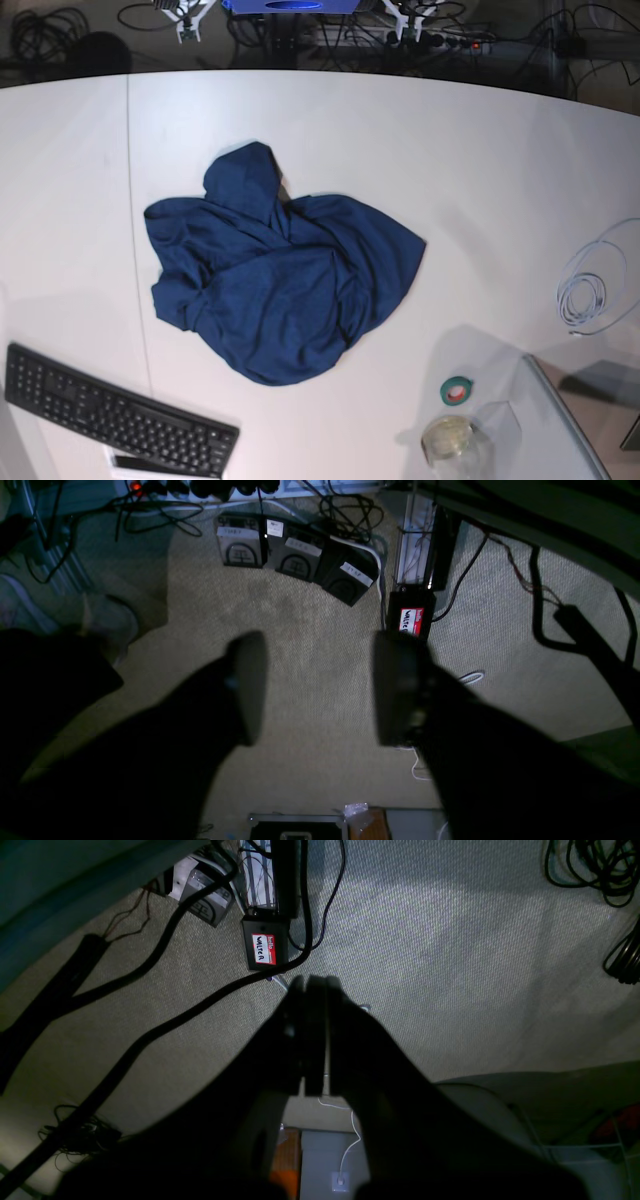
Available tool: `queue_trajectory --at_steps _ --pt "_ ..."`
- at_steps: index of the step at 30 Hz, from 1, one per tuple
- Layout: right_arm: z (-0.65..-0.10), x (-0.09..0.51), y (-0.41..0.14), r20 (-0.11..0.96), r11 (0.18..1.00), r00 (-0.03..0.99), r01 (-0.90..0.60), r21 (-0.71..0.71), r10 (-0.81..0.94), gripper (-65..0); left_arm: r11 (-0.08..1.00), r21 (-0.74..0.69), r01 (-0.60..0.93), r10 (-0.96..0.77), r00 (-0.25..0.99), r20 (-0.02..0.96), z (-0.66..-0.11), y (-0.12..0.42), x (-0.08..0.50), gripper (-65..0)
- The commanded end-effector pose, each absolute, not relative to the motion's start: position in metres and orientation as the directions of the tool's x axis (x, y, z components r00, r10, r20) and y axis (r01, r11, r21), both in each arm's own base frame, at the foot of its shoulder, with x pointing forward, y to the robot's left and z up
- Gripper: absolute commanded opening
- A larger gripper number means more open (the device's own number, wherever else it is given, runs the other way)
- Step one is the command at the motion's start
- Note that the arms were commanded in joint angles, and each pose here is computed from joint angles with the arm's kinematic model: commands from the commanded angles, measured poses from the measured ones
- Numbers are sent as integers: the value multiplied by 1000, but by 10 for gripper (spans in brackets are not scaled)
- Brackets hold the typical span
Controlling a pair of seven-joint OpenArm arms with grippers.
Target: Layout the t-shirt on the table in an organized manner, then fold the t-shirt properly
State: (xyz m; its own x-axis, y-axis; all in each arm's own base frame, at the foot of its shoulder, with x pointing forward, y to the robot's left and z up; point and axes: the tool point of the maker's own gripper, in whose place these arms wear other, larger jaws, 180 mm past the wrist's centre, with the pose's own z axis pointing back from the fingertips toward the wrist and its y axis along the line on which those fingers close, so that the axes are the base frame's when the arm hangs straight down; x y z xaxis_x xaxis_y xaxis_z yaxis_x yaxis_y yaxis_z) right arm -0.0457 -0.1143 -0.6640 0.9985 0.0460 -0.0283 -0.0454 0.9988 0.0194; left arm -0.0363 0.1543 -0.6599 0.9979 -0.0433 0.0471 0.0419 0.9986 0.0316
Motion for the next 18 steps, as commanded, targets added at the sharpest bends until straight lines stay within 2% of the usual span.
queue_trajectory --at_steps 1,3,5,8,12,18 --pt "-664 -49 -116 -31 999 998 -49 15 49 -648 998 37 42 -43 998 40 -660 157 -40 -416" --pt "-664 -49 -116 -31 999 998 -47 15 48 -648 998 37 42 -43 998 40 -660 157 -40 -512" --pt "-664 -49 -116 -31 999 999 -44 15 45 -648 998 37 42 -43 998 40 -660 157 -40 -650" --pt "-664 -49 -116 -31 999 998 -46 15 46 -648 998 37 42 -43 998 49 -659 157 -39 -650" --pt "-664 -50 -114 -31 999 998 -45 18 46 -650 998 38 42 -46 992 118 -657 157 -36 -650" --pt "-660 -70 -113 -30 999 998 -47 19 48 -650 997 50 61 -68 987 146 -655 165 -37 -650"
